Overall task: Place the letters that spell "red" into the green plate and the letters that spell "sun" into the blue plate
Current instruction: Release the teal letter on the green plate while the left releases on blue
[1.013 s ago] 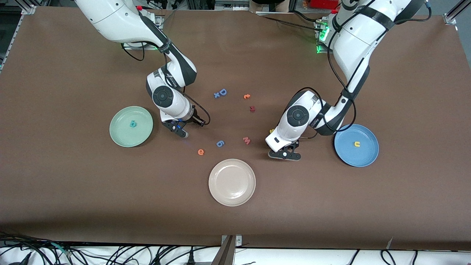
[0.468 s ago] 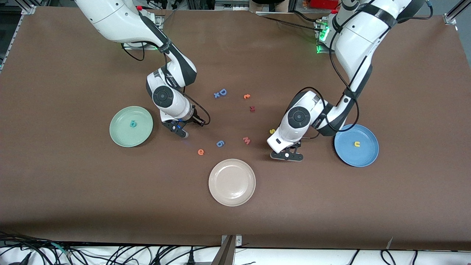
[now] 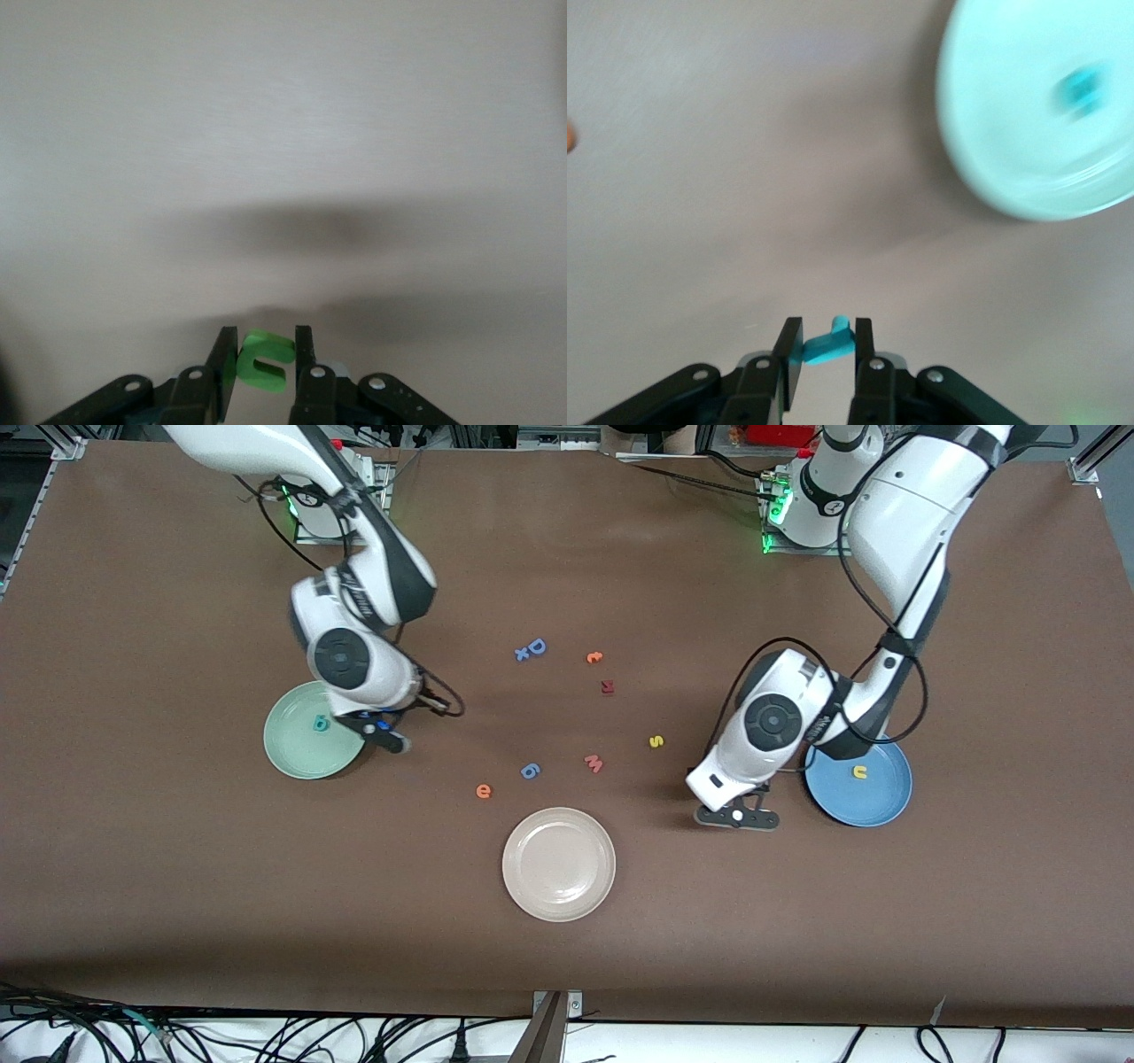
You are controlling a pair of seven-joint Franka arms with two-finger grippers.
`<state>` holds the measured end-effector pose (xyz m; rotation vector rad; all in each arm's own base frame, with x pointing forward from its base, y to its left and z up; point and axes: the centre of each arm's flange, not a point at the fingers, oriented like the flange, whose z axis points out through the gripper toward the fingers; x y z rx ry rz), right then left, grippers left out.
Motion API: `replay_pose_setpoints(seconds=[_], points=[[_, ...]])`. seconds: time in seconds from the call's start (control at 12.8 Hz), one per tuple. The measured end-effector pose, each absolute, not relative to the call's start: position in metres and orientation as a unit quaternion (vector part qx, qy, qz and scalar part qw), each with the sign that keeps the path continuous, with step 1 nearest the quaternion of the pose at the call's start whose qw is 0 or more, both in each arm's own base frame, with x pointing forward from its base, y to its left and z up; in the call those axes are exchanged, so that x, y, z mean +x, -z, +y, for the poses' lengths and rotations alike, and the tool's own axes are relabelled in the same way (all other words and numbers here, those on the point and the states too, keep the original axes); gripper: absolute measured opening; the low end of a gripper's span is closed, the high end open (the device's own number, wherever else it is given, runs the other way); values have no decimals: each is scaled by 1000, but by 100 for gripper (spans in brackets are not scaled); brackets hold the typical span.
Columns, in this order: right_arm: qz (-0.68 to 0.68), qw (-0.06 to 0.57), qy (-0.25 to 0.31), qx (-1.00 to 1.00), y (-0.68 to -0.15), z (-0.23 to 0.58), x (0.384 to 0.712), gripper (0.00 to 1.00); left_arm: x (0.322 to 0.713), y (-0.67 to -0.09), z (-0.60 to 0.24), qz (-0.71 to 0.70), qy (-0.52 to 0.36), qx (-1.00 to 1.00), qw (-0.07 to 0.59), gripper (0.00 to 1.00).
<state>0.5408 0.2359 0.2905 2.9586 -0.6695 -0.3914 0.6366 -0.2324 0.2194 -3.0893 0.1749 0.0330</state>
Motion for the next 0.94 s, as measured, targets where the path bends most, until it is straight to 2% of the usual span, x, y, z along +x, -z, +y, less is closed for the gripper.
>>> replay_pose_setpoints(seconds=[0.16, 0.39, 0.78, 0.94], points=[[-176, 45, 137, 974, -306, 167, 558, 28, 647, -225, -194, 71, -24, -997, 30, 30], [-125, 41, 146, 981, -288, 76, 569, 28, 655, -237, -135, 96, -52, -993, 40, 30], [-114, 25, 133, 984, -222, 83, 548, 28, 654, -234, 2, 152, -97, -983, 23, 30], [-109, 22, 137, 984, -212, 93, 546, 28, 643, -223, 18, 156, -106, -982, 5, 30]])
